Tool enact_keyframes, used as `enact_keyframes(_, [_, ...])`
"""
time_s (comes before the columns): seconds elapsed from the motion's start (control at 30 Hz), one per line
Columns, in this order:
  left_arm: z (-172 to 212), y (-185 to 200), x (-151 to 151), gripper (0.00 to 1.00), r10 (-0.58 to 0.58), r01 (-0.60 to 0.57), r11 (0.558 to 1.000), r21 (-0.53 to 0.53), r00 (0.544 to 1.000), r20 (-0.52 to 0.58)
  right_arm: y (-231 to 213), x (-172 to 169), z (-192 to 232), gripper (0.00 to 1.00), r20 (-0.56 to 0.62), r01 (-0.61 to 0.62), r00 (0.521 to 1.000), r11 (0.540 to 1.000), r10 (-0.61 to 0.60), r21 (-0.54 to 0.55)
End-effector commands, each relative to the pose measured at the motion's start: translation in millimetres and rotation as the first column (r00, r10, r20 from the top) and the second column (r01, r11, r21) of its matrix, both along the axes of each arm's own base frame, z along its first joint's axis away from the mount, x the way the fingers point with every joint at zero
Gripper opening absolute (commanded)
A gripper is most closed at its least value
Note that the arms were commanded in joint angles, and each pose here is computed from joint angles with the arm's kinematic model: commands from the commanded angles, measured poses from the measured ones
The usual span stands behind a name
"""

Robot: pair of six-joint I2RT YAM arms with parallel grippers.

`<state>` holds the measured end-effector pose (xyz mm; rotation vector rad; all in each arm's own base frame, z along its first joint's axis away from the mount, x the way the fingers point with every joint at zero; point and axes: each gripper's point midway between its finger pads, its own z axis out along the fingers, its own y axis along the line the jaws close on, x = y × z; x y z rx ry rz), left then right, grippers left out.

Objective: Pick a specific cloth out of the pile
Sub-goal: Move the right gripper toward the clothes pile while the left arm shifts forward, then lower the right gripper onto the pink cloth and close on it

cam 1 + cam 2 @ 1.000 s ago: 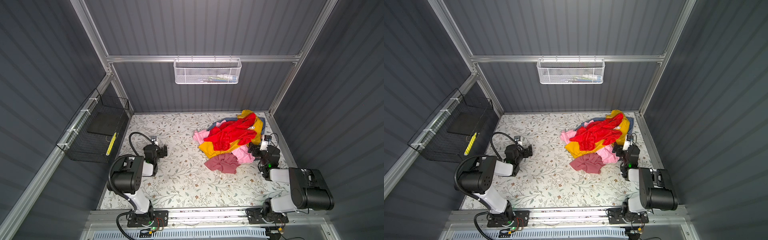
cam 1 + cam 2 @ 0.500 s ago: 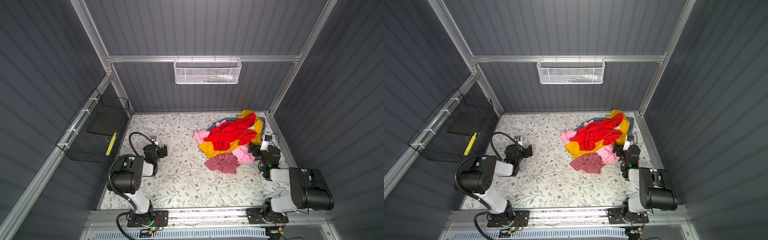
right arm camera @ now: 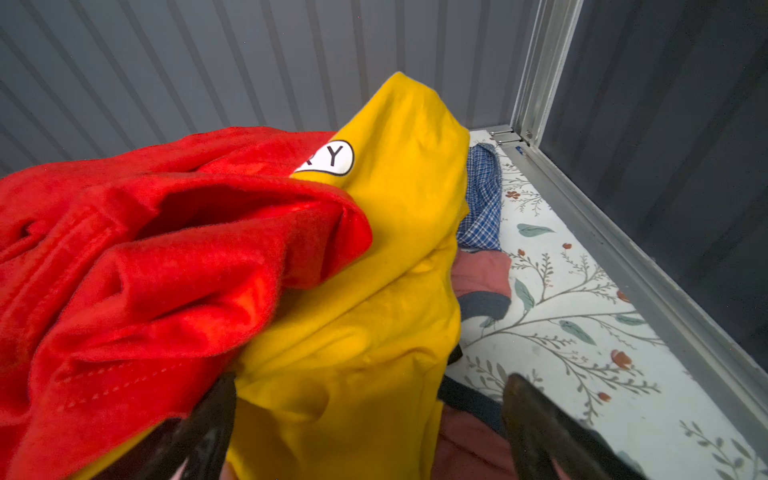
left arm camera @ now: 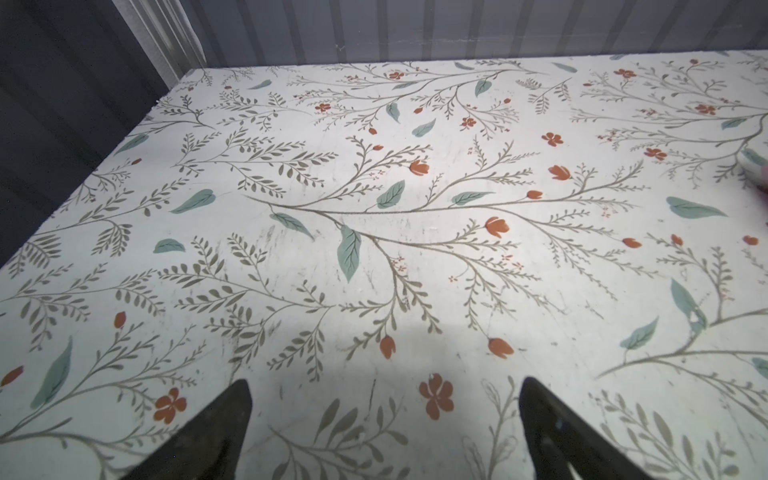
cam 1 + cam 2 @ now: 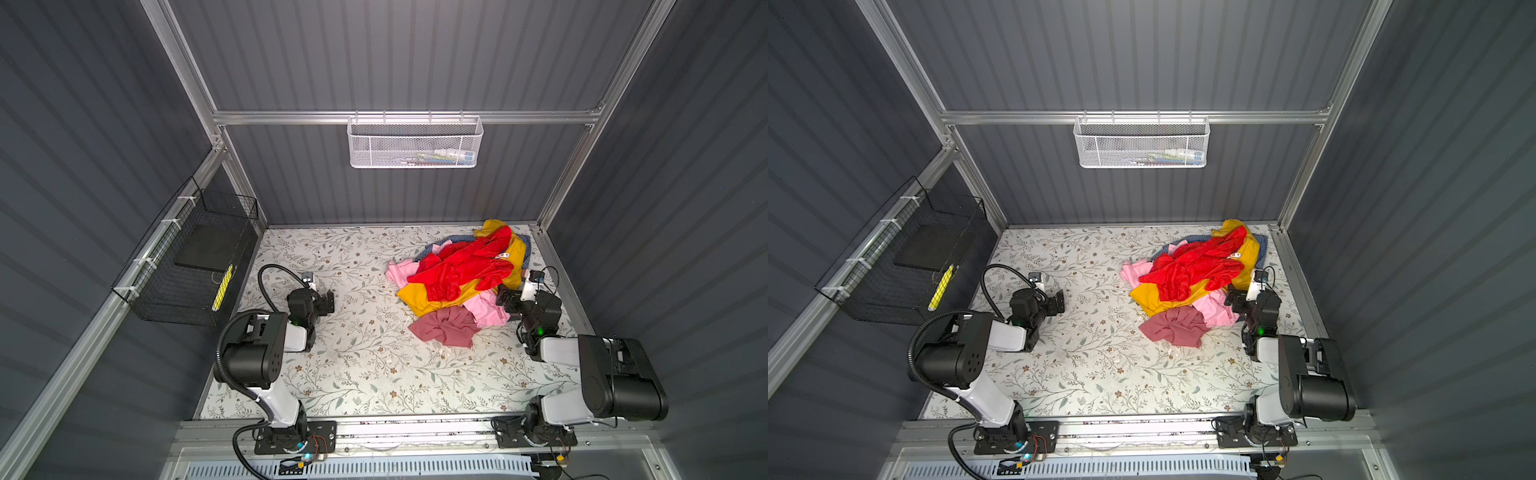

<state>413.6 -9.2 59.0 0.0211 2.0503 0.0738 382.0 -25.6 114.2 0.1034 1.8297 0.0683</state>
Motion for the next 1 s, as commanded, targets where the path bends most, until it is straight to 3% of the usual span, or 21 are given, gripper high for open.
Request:
enact_keyframes(0.0, [48, 11, 13, 1.00, 0.081, -0.081, 0.997, -0.018, 0.996, -0.023, -12, -9, 26, 0.99, 0.061, 0.046, 0.997, 0.998, -0.048, 0.041])
enact_keyframes(0.07, [70, 11, 18, 1.00, 0.110, -0.114, 0.992, -0.062, 0.992, -0.063, -34, -19, 39, 0.99, -0.007, 0.169, 0.985, 0.979, -0.170, 0.116])
enact_keyframes(0.1, [76, 8, 19, 1.00, 0.102, -0.109, 0.990, -0.086, 0.991, -0.084, -36, -22, 45, 0.99, -0.043, 0.177, 0.984, 0.972, -0.172, 0.155])
enact_keyframes(0.27, [73, -15, 4, 1.00, 0.095, -0.120, 0.966, -0.228, 0.988, -0.120, 0, -35, 91, 0.99, -0.094, 0.015, 0.996, 0.964, 0.011, 0.266])
enact_keyframes(0.47, [87, -67, 3, 1.00, -0.020, -0.004, 0.971, -0.239, 0.995, -0.098, 45, -53, 131, 0.97, -0.024, -0.156, 0.984, 0.926, 0.175, 0.344])
enact_keyframes(0.67, [64, -123, -2, 1.00, -0.147, 0.099, 0.948, -0.303, 0.979, -0.142, 92, -66, 133, 0.96, -0.100, -0.241, 0.959, 0.947, 0.267, 0.214])
enact_keyframes(0.77, [52, -147, -13, 1.00, -0.179, 0.129, 0.951, -0.280, 0.970, -0.164, 116, -69, 131, 0.96, -0.171, -0.316, 0.926, 0.939, 0.336, 0.134])
enact_keyframes(0.97, [42, -162, -14, 1.00, -0.177, 0.106, 0.921, -0.376, 0.971, -0.161, 155, -61, 124, 0.90, -0.375, -0.482, 0.830, 0.869, 0.413, -0.110])
